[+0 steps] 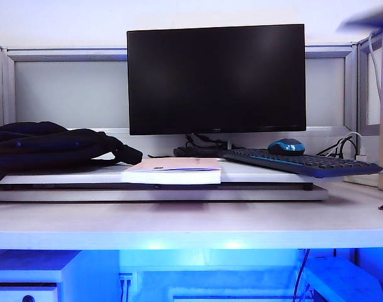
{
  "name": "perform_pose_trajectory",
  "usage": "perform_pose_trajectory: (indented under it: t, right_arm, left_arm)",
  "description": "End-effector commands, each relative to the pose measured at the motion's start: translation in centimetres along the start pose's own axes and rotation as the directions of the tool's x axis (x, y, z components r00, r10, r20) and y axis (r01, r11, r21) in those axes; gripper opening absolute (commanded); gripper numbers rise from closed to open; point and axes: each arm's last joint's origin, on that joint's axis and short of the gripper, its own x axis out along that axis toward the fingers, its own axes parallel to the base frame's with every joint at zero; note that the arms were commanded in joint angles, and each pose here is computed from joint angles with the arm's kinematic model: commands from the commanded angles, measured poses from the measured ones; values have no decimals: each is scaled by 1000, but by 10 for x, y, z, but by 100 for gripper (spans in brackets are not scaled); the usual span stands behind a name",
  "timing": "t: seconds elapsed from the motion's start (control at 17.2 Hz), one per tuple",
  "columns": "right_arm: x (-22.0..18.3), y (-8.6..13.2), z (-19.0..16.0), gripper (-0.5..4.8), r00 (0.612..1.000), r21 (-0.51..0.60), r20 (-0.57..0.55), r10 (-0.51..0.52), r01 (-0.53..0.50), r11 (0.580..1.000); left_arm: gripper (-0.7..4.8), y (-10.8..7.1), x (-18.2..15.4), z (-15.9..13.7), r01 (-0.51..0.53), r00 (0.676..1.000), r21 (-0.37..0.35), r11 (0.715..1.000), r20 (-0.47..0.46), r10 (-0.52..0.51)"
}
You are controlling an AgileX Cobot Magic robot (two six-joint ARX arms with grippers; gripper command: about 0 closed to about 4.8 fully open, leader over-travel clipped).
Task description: Pick up the book on the desk and put it into the open backpack.
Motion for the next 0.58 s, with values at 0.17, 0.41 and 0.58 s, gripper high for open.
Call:
perform_pose_trajectory:
  t: [0.17, 0.41, 0.58]
  right_arm:
    - [39, -17, -2, 479, 988, 175, -83, 129, -113, 978]
    - [72, -50, -22, 479, 980, 260, -181, 86, -36, 965]
    - [92, -76, -38, 479, 968, 329, -242, 60, 23, 944]
  left_arm:
    - [479, 27, 29, 7, 0, 999, -61, 998, -34, -2]
    - [479, 47, 54, 15, -45, 998, -61, 997, -52, 42]
    - [479, 38, 73, 25, -16, 998, -5, 1000, -67, 15]
